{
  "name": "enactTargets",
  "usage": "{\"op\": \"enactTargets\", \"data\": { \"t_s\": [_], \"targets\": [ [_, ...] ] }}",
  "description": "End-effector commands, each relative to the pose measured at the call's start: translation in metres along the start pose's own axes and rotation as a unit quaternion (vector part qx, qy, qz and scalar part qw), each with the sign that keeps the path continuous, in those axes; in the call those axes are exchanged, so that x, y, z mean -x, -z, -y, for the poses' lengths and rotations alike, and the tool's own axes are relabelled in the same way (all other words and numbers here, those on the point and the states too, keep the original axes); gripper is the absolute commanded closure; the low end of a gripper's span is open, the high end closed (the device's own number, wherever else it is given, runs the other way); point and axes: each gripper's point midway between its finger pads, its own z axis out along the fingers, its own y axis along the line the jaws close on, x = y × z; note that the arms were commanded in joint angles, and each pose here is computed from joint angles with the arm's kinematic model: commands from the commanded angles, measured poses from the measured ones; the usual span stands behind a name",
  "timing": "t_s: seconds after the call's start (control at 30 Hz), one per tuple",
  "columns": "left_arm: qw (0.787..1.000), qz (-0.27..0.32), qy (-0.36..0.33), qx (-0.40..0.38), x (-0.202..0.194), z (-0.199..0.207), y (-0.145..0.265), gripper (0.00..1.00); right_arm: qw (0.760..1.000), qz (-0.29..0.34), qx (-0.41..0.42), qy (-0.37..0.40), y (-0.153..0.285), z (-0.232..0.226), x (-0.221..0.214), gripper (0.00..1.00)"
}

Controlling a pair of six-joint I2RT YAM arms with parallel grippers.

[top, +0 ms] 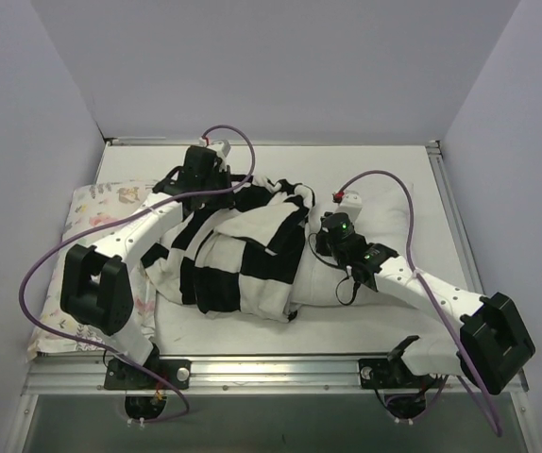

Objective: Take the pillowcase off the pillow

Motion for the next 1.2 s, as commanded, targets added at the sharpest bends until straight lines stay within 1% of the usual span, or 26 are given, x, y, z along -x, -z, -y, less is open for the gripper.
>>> {"op": "enactTargets", "data": {
  "t_s": [0.0, 0.03, 0.07, 0.13, 0.17, 0.2, 0.27, 0.3, 0.33, 0.4, 0.43, 0.47, 0.53, 0.57, 0.63, 0.67, 0.73, 0.77, 0.8, 0.93, 0.97, 1.0, 1.03, 1.07, 1.1, 1.17],
  "targets": [
    [0.999, 0.013, -0.011, 0.034, 0.015, -0.006, 0.013, 1.00, 0.988, -0.129, -0.075, 0.044, 0.012, 0.048, -0.069, 1.00],
    [0.999, 0.019, -0.008, 0.050, 0.020, -0.013, 0.018, 1.00, 0.988, -0.125, -0.079, 0.035, 0.014, 0.052, -0.063, 1.00],
    [0.997, 0.038, 0.000, 0.070, 0.031, -0.021, 0.030, 1.00, 0.990, -0.115, -0.073, 0.021, 0.018, 0.054, -0.051, 1.00],
    [0.990, 0.070, 0.048, 0.110, 0.052, -0.058, 0.053, 1.00, 0.989, -0.111, -0.094, -0.007, 0.024, 0.076, -0.031, 1.00],
    [0.987, 0.098, 0.067, 0.111, 0.066, -0.065, 0.073, 1.00, 0.991, -0.094, -0.097, -0.019, 0.030, 0.083, -0.017, 1.00],
    [0.978, 0.122, 0.104, 0.136, 0.079, -0.096, 0.090, 1.00, 0.990, -0.082, -0.113, -0.034, 0.035, 0.097, -0.001, 1.00],
    [0.968, 0.162, 0.129, 0.144, 0.096, -0.114, 0.123, 1.00, 0.990, -0.069, -0.109, -0.057, 0.046, 0.105, 0.018, 1.00],
    [0.956, 0.185, 0.156, 0.163, 0.106, -0.139, 0.142, 1.00, 0.991, -0.056, -0.104, -0.067, 0.051, 0.106, 0.034, 1.00],
    [0.950, 0.199, 0.170, 0.171, 0.111, -0.150, 0.155, 1.00, 0.989, -0.045, -0.112, -0.086, 0.055, 0.117, 0.046, 1.00],
    [0.939, 0.228, 0.189, 0.178, 0.118, -0.162, 0.181, 1.00, 0.988, -0.027, -0.108, -0.103, 0.066, 0.121, 0.067, 1.00],
    [0.930, 0.244, 0.200, 0.190, 0.122, -0.175, 0.194, 1.00, 0.987, -0.020, -0.108, -0.113, 0.069, 0.125, 0.075, 1.00],
    [0.937, 0.248, 0.195, 0.153, 0.128, -0.161, 0.197, 1.00, 0.989, -0.019, -0.086, -0.118, 0.074, 0.117, 0.079, 1.00],
    [0.946, 0.253, 0.169, 0.108, 0.135, -0.135, 0.197, 1.00, 0.991, -0.011, -0.061, -0.116, 0.079, 0.107, 0.087, 1.00],
    [0.942, 0.256, 0.170, 0.132, 0.133, -0.138, 0.203, 1.00, 0.992, -0.005, -0.063, -0.110, 0.083, 0.104, 0.087, 1.00],
    [0.934, 0.267, 0.177, 0.156, 0.133, -0.146, 0.212, 1.00, 0.991, 0.005, -0.074, -0.107, 0.087, 0.108, 0.089, 1.00],
    [0.925, 0.276, 0.194, 0.175, 0.131, -0.162, 0.225, 1.00, 0.991, 0.003, -0.080, -0.105, 0.088, 0.112, 0.090, 1.00],
    [0.908, 0.295, 0.232, 0.184, 0.130, -0.177, 0.241, 1.00, 0.990, 0.002, -0.091, -0.106, 0.091, 0.120, 0.093, 1.00],
    [0.892, 0.318, 0.254, 0.199, 0.128, -0.195, 0.262, 1.00, 0.989, 0.003, -0.096, -0.109, 0.093, 0.123, 0.096, 1.00],
    [0.887, 0.326, 0.262, 0.195, 0.128, -0.196, 0.269, 1.00, 0.987, 0.007, -0.100, -0.125, 0.095, 0.132, 0.100, 1.00],
    [0.864, 0.350, 0.283, 0.226, 0.123, -0.212, 0.295, 1.00, 0.981, 0.013, -0.096, -0.168, 0.101, 0.147, 0.114, 1.00],
    [0.865, 0.349, 0.284, 0.221, 0.124, -0.212, 0.293, 1.00, 0.980, 0.014, -0.098, -0.173, 0.102, 0.149, 0.116, 1.00],
    [0.872, 0.338, 0.288, 0.206, 0.121, -0.211, 0.282, 1.00, 0.979, 0.017, -0.097, -0.178, 0.103, 0.149, 0.119, 1.00],
    [0.886, 0.325, 0.283, 0.170, 0.124, -0.203, 0.268, 1.00, 0.980, 0.015, -0.085, -0.179, 0.102, 0.144, 0.119, 1.00],
    [0.894, 0.311, 0.283, 0.155, 0.122, -0.200, 0.257, 1.00, 0.980, 0.014, -0.076, -0.182, 0.101, 0.140, 0.120, 1.00],
    [0.907, 0.290, 0.272, 0.137, 0.119, -0.188, 0.241, 1.00, 0.981, 0.010, -0.069, -0.180, 0.100, 0.136, 0.119, 1.00],
    [0.926, 0.263, 0.243, 0.122, 0.116, -0.172, 0.216, 1.00, 0.987, -0.006, -0.051, -0.152, 0.092, 0.121, 0.114, 1.00]
  ]
}}
